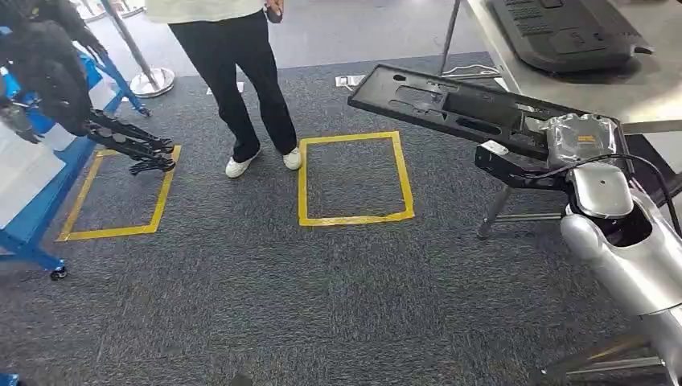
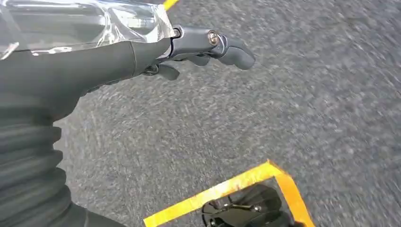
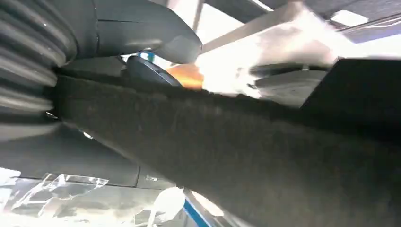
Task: Take the parts from the cabinet and place them on the table.
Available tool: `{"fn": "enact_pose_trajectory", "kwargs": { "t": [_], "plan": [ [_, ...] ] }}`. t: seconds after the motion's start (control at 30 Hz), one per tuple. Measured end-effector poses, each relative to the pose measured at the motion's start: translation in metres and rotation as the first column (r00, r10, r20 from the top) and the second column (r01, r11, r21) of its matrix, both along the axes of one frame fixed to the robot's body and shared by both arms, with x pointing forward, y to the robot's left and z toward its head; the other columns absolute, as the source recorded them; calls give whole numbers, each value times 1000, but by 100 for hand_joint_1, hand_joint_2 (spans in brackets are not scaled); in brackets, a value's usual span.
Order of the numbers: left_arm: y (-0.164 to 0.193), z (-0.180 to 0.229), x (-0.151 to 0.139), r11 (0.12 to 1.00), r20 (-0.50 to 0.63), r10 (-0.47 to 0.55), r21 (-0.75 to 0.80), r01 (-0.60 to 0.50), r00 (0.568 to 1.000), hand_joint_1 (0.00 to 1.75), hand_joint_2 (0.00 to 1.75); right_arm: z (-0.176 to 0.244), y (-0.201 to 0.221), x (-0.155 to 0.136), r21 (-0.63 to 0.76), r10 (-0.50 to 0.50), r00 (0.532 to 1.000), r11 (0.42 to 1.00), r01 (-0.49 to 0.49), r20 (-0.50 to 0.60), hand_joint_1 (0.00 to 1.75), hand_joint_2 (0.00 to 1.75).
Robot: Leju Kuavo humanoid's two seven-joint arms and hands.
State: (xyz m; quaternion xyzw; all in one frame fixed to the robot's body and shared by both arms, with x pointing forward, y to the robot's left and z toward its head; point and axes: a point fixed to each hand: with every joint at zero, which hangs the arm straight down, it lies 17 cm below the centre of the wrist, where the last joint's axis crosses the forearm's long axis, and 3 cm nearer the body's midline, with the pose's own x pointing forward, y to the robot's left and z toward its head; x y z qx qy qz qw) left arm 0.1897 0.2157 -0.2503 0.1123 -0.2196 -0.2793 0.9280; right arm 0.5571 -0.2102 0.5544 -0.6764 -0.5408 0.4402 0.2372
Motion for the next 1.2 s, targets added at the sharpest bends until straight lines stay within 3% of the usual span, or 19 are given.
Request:
{"fn": "enact_pose_trajectory", "kwargs": {
  "t": [0.8, 1.2],
  "plan": [
    [0, 1, 3, 1000, 1, 4, 0, -4, 1000, 0, 175, -14, -13, 2, 27, -27, 1000, 999, 27, -5, 175, 175],
    [4, -7, -23, 1000, -44, 9, 13, -9, 999, 0, 175, -33, -32, -2, 57, -64, 998, 996, 66, -27, 175, 175]
  ]
}}
